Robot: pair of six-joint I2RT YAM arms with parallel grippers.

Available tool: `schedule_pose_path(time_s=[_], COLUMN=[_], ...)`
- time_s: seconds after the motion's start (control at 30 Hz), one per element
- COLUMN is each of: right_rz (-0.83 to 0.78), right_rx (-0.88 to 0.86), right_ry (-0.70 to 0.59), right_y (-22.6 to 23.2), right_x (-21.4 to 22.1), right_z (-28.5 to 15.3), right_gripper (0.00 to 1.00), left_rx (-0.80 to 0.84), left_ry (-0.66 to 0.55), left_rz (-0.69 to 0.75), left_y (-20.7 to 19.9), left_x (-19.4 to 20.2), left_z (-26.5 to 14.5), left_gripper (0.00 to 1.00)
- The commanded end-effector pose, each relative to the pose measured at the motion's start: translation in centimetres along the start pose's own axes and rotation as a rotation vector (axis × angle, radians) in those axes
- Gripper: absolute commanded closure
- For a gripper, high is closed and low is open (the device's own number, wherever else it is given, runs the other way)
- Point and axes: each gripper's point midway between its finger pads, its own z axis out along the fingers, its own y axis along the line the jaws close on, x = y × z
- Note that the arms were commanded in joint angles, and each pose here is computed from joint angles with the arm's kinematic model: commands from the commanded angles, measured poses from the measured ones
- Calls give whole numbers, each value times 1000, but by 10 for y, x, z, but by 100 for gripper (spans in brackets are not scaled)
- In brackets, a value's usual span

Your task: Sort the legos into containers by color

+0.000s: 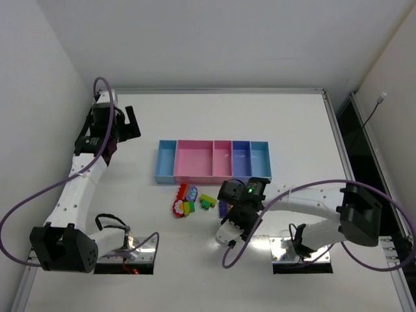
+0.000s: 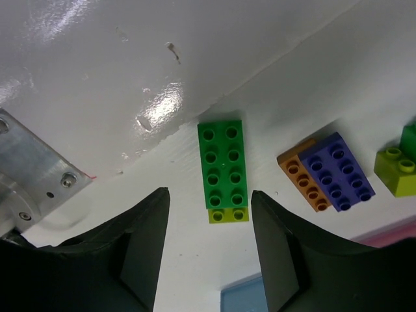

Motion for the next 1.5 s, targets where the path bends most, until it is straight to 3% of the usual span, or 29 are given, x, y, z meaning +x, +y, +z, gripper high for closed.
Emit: schedule_pose_path(time_s=[0.0, 0.37, 1.07, 1.47], right_rz=[-10, -17, -28, 1], right_rx=[9, 55, -68, -22], right_ry=[14, 78, 79, 111], right_y=[-9, -29, -1, -5], right_x=[2, 12, 10, 22], right_z=[10, 28, 47, 65], right_gripper=[44, 43, 43, 43], left_rx=[-2, -7, -21, -32], left_ry=[-56, -27, 0, 17], left_rz=[-9, 2, 12, 2], left_y=[1, 2, 4, 7], left_x=[-25, -19, -16, -13], left_z=[-3, 6, 18, 23], left_gripper=[0, 0, 0, 0])
